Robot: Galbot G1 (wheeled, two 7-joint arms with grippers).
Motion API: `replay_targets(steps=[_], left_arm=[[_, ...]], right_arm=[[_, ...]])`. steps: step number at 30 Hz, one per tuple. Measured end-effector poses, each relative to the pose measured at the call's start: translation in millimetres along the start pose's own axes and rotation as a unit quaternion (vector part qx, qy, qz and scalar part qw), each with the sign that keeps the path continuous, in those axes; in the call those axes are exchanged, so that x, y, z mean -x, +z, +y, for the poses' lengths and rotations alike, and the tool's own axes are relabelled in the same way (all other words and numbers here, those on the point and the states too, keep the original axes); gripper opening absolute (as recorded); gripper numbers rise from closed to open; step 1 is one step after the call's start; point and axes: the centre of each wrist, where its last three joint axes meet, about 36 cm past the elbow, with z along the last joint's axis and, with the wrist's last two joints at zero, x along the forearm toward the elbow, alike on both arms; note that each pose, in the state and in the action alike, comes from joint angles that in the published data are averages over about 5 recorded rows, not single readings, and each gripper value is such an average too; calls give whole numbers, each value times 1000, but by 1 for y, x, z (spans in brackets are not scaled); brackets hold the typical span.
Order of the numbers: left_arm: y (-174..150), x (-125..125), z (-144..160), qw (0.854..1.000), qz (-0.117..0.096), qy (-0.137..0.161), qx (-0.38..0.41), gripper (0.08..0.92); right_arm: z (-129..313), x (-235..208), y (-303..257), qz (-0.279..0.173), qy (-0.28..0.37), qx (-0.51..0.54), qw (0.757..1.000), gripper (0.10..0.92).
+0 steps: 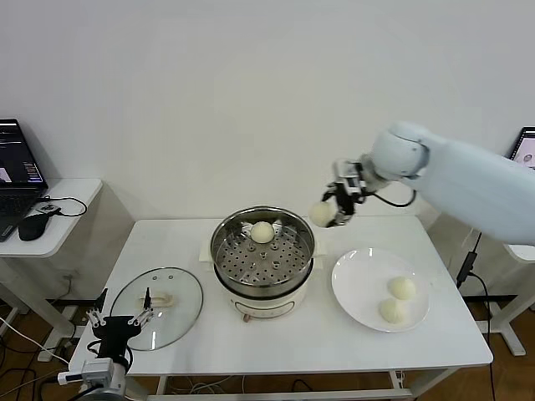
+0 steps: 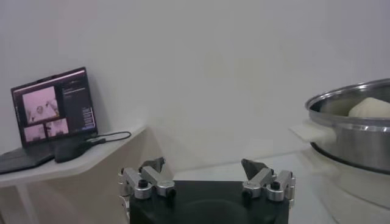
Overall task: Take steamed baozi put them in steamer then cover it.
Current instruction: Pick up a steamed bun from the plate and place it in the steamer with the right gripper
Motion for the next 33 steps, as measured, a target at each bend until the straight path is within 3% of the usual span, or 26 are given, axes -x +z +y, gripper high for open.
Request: replay_targets(steps=[14,33], left_arm=[[-1,1,11,1000,-3,-12,2,823],[-1,1,15,1000,-4,-14,4,823]], right_arm=[[3,93,-87,-5,-42,17,999,645],[16,164,-123,6,-44,48,998,645]])
